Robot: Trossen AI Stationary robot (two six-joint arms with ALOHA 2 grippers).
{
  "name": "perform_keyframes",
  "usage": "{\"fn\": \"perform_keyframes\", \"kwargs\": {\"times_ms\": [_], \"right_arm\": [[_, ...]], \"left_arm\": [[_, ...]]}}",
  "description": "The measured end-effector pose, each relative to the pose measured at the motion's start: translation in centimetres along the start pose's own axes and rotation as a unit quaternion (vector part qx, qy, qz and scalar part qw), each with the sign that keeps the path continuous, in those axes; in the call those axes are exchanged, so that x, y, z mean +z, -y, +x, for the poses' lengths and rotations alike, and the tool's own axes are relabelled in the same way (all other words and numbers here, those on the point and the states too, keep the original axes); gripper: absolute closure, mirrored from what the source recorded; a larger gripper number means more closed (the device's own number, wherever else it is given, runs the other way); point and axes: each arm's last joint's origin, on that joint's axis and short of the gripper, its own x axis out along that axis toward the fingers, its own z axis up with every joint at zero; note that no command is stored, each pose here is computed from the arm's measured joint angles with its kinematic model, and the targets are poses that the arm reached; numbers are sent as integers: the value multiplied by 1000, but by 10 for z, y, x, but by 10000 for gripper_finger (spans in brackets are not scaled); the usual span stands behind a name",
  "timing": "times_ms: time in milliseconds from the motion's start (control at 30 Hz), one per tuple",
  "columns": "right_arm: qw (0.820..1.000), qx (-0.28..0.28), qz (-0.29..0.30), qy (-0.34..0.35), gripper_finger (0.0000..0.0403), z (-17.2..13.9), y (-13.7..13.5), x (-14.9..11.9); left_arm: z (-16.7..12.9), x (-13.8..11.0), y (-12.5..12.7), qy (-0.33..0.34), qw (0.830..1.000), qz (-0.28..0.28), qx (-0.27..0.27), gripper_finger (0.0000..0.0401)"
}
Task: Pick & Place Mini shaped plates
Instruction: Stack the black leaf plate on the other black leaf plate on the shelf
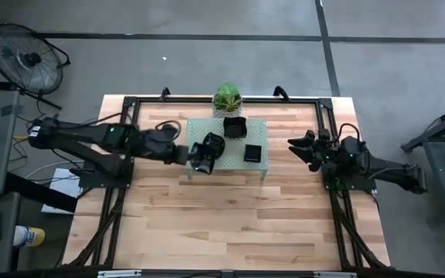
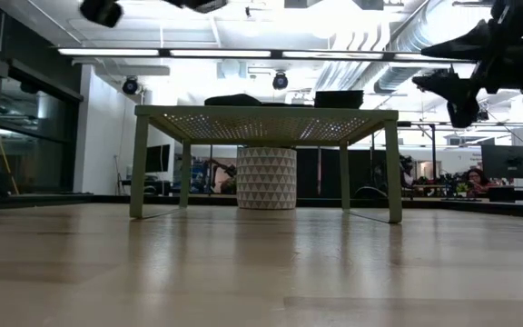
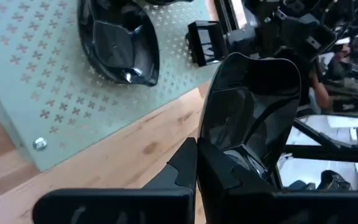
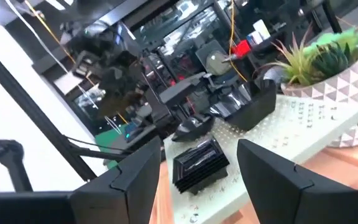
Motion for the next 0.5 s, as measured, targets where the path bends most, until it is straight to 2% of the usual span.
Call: {"fn": "perform_keyframes", "kwargs": {"times_ms": [200, 300, 500], "right_arm": [[998, -26, -35, -43, 195, 0, 8, -9], [995, -52, -48, -70, 200, -1, 12, -14], [993, -53, -73, -75, 214, 0, 13, -15]], "left_arm": [[28, 18, 12, -27, 999, 16, 42, 401], [37, 26, 16, -19, 998, 17, 56, 401], [46, 36, 17, 0, 997, 8, 71, 401]]}}
